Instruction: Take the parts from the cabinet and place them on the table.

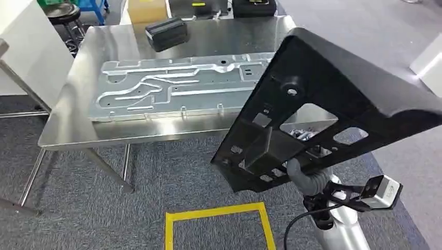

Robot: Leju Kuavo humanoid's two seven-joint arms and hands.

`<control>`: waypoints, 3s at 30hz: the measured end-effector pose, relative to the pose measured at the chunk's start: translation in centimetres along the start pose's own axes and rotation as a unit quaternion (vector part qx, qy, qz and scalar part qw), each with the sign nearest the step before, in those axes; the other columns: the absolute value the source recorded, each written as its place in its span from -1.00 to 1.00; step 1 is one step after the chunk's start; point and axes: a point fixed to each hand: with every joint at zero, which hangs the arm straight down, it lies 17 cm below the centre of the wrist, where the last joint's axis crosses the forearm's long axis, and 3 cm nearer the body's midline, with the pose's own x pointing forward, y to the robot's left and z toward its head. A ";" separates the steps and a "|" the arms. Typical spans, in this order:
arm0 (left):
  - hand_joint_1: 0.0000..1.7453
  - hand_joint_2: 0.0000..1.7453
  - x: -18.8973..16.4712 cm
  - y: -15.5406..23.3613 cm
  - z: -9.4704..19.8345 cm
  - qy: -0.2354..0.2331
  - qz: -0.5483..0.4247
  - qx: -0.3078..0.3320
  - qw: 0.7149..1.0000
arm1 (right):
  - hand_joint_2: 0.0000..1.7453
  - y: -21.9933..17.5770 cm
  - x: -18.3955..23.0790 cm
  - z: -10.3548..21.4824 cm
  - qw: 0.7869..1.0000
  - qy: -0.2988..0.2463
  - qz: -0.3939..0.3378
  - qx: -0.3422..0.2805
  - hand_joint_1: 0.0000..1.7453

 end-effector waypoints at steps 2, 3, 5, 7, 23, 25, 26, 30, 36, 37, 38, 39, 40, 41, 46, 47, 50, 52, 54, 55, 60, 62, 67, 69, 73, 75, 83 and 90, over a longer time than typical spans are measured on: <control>-1.00 -1.00 0.2 0.1 -0.1 -0.002 -0.001 0.000 1.000 | 1.00 -0.1 0.1 -0.1 1.000 -0.002 0.001 -0.002 0.98; -1.00 -1.00 0.2 0.1 -0.1 -0.002 -0.001 0.000 1.000 | 1.00 -0.1 0.1 -0.2 1.000 -0.004 0.003 -0.003 0.98; -1.00 -1.00 0.2 0.2 0.0 -0.003 -0.002 0.000 1.000 | 1.00 0.0 0.0 -0.2 1.000 -0.003 0.006 -0.003 0.98; -1.00 -1.00 0.1 0.3 0.1 -0.004 -0.003 0.000 1.000 | 1.00 0.0 -0.1 0.0 1.000 -0.001 0.007 -0.003 0.98; -1.00 -1.00 0.1 0.7 0.1 -0.005 -0.004 0.003 1.000 | 1.00 -0.1 0.2 -0.3 1.000 -0.010 0.010 -0.001 0.98; -1.00 -1.00 0.1 0.6 0.1 -0.005 -0.004 0.003 1.000 | 1.00 -0.1 0.1 -0.2 1.000 -0.009 0.010 -0.001 0.98; -1.00 -1.00 0.2 0.6 0.1 -0.006 -0.004 0.003 1.000 | 1.00 -0.1 0.1 -0.3 1.000 -0.010 0.010 -0.001 0.98; -1.00 -1.00 0.4 0.5 0.0 -0.007 -0.004 0.002 1.000 | 1.00 -0.2 0.1 -0.3 1.000 -0.010 0.010 -0.001 0.98; -1.00 -1.00 0.5 0.6 -0.1 -0.009 -0.002 0.003 1.000 | 1.00 -0.2 0.1 -0.4 1.000 -0.011 0.011 0.001 0.98; -1.00 -1.00 0.4 0.7 0.0 -0.008 -0.001 0.005 1.000 | 1.00 -0.2 0.0 -0.4 1.000 -0.010 0.010 0.000 0.98; -1.00 -1.00 0.3 0.8 0.0 -0.007 0.000 0.007 1.000 | 1.00 -0.2 -0.1 -0.3 1.000 -0.009 0.010 0.000 0.98; -1.00 -1.00 0.2 0.9 0.1 -0.007 0.001 0.007 1.000 | 1.00 -0.3 -0.1 -0.3 1.000 -0.007 0.010 -0.001 0.98; -1.00 -1.00 0.2 0.8 0.1 -0.006 0.000 0.006 1.000 | 1.00 -0.3 -0.2 -0.3 1.000 -0.006 0.011 0.000 0.98; -1.00 -1.00 0.1 0.8 0.1 -0.006 -0.001 0.005 1.000 | 1.00 -0.3 -0.3 -0.3 1.000 -0.006 0.011 0.000 0.98; -1.00 -1.00 0.0 0.8 0.2 -0.005 0.000 0.004 1.000 | 1.00 -0.3 -0.4 -0.4 1.000 -0.004 0.014 0.002 0.98; -1.00 -1.00 0.1 0.7 0.1 -0.006 0.000 0.003 1.000 | 1.00 -0.3 -0.3 -0.5 1.000 -0.006 0.014 0.003 0.98; -1.00 -1.00 0.5 0.6 0.0 -0.009 0.001 0.002 1.000 | 1.00 -0.3 -0.4 -0.7 1.000 -0.007 0.023 0.004 0.98; -1.00 -1.00 0.4 0.7 0.0 -0.007 -0.001 0.005 1.000 | 1.00 -0.4 -0.8 -0.7 0.999 0.001 0.047 0.004 0.98; -1.00 -1.00 0.2 0.8 0.1 -0.005 -0.002 0.007 1.000 | 1.00 -0.5 -0.9 -1.1 0.997 0.002 0.083 0.006 0.98; -1.00 -1.00 0.2 0.8 0.0 -0.005 -0.003 0.007 1.000 | 1.00 -0.5 -0.7 -1.7 0.995 -0.002 0.097 0.009 0.98; -1.00 -1.00 0.5 0.5 -0.1 -0.011 -0.004 0.004 1.000 | 1.00 -3.8 0.1 -7.7 0.961 -0.023 0.275 0.001 0.98; -1.00 -1.00 0.8 0.2 -0.1 -0.017 -0.007 -0.003 1.000 | 1.00 -6.3 0.4 -11.6 0.930 -0.023 0.367 -0.006 0.98; -1.00 -1.00 1.9 -0.5 -0.7 -0.024 -0.012 -0.014 1.000 | 1.00 -9.3 2.7 -20.2 0.896 -0.052 0.442 -0.017 0.98; -1.00 -1.00 1.8 -0.5 -0.7 -0.023 -0.013 -0.015 1.000 | 1.00 -9.4 2.2 -20.9 0.895 -0.047 0.443 -0.015 0.98; -1.00 -1.00 2.0 -0.2 -0.7 -0.024 -0.016 -0.014 0.999 | 1.00 -9.5 1.9 -21.5 0.894 -0.045 0.446 -0.012 0.98; -1.00 -1.00 2.0 -0.3 -0.8 -0.025 -0.016 -0.014 0.999 | 1.00 -9.7 1.8 -21.6 0.893 -0.044 0.448 -0.012 0.98; -1.00 -1.00 2.9 -1.3 -1.3 -0.029 -0.023 -0.024 0.999 | 1.00 -11.5 -1.5 -24.6 0.836 0.025 0.548 0.006 0.98; -1.00 -1.00 4.3 -2.6 -1.8 -0.046 -0.012 -0.030 0.998 | 1.00 -6.0 -19.4 -21.7 0.746 0.194 0.602 0.207 0.98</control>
